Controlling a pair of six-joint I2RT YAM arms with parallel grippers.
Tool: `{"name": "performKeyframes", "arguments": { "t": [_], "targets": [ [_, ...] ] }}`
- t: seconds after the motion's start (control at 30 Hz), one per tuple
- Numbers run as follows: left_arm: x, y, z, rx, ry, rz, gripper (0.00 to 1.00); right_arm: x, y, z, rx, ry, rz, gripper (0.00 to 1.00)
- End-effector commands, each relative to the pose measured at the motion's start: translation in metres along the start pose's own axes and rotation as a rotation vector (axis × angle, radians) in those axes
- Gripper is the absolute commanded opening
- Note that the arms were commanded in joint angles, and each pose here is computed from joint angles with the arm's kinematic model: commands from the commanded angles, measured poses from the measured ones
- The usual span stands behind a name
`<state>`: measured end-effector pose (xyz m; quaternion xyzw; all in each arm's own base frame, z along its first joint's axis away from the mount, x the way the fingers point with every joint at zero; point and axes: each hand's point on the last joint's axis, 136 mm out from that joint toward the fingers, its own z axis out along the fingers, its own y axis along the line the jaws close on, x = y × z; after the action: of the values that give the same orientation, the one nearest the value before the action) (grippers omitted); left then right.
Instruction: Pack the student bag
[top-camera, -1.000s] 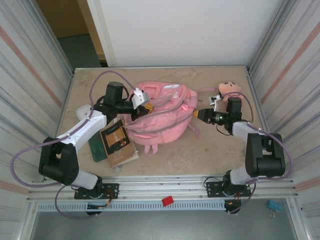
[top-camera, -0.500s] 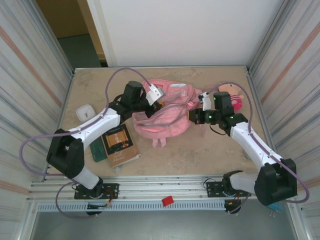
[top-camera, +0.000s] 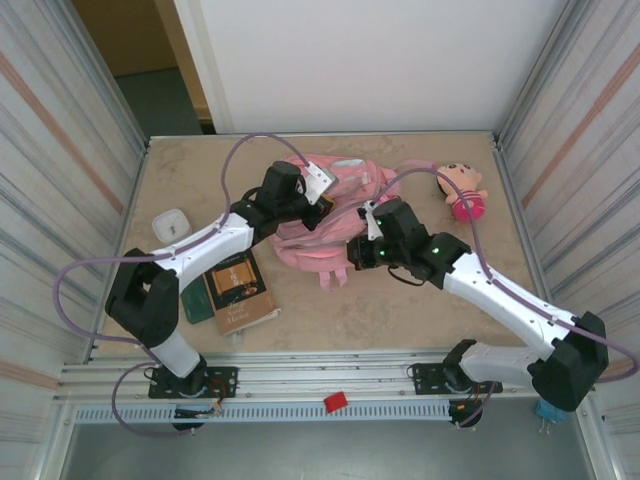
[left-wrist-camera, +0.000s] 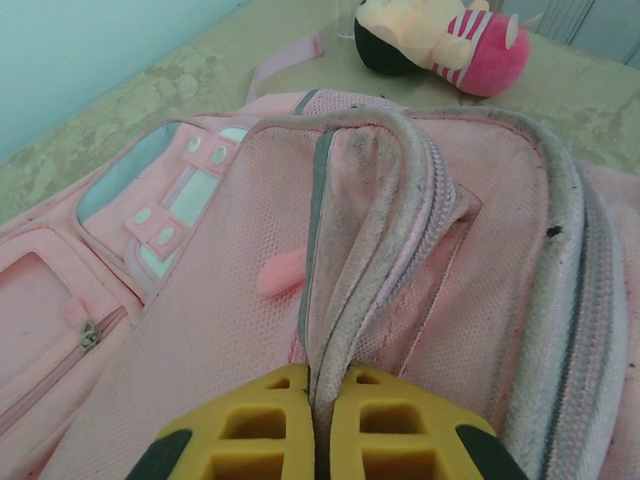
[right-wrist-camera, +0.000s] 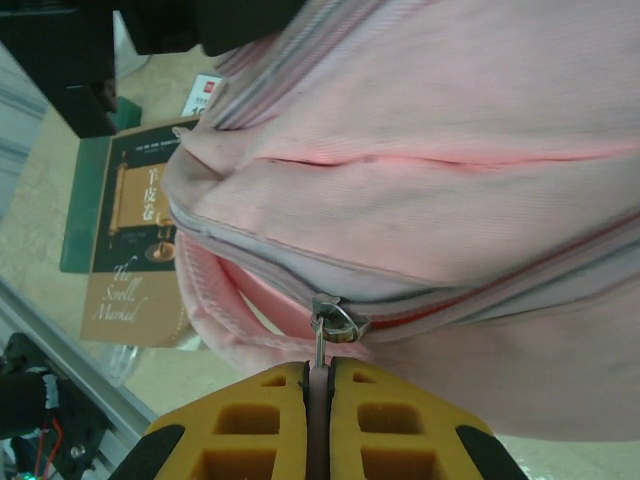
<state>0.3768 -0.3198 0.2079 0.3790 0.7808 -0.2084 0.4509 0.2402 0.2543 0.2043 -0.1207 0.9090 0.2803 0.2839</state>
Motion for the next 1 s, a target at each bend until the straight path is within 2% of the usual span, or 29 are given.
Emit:
{"name": "performKeyframes", "arguments": {
  "t": [0.0, 0.17, 0.43, 0.77, 0.97],
  "targets": [
    [-0.033, 0.014, -0.003, -0.071, -0.102, -0.072, 0.0, -0.017, 0.022, -0.005, 0.01, -0.078, 0.06, 0.0],
    [-0.039, 0.01, -0.002, -0.053, -0.132, -0.116, 0.0, -0.012, 0.042, 0.011, -0.03, -0.099, 0.118, 0.0],
    [-0.045, 0.003, -0.003, -0.009, -0.167, -0.168, 0.0, -0.002, 0.06, 0.039, -0.001, -0.109, 0.213, 0.0],
    [-0.053, -0.006, -0.007, 0.049, -0.204, -0.179, 0.0, 0.008, 0.078, 0.074, -0.013, -0.081, 0.229, 0.0],
    [-0.056, -0.004, -0.016, 0.067, -0.216, -0.148, 0.0, 0.002, 0.078, 0.061, -0.039, -0.098, 0.215, 0.34]
  ]
}}
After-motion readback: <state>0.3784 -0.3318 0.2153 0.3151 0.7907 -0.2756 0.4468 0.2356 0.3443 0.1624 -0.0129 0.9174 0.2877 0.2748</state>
